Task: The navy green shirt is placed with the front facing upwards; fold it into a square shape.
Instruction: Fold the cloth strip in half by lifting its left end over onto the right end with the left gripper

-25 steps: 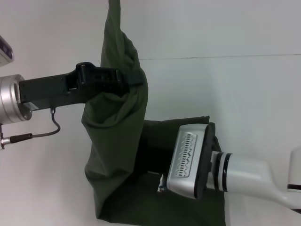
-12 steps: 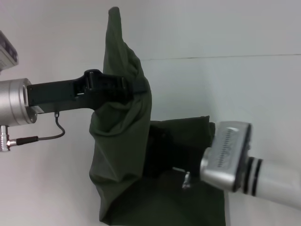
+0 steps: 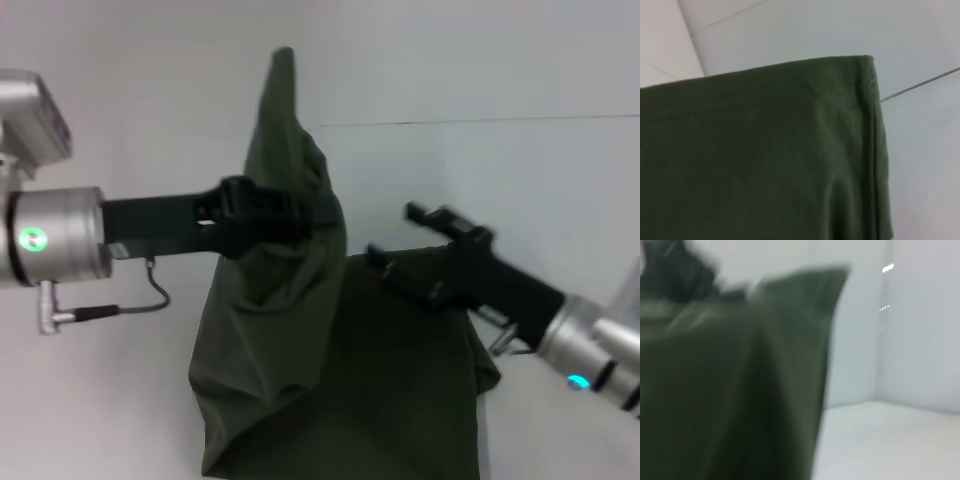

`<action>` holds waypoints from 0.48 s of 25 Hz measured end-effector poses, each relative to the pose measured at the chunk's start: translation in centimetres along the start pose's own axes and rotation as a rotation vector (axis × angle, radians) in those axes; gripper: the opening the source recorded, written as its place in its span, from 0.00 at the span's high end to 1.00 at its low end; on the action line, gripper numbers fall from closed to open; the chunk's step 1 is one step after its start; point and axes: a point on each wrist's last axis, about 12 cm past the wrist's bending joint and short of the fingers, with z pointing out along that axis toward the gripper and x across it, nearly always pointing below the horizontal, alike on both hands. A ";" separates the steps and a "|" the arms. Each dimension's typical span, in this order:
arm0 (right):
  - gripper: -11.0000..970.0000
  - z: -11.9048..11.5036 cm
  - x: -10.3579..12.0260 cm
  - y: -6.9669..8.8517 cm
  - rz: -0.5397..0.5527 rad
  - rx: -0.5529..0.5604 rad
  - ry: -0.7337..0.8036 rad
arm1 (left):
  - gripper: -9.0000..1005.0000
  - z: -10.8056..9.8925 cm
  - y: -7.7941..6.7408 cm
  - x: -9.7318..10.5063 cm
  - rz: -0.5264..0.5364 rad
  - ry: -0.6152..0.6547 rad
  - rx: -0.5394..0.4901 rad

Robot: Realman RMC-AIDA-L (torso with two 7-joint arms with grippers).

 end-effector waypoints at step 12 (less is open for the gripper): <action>0.20 -3.3 -0.8 -2.9 0.082 0.275 -0.145 | 0.97 4.2 1.6 2.2 -0.019 0.047 -0.035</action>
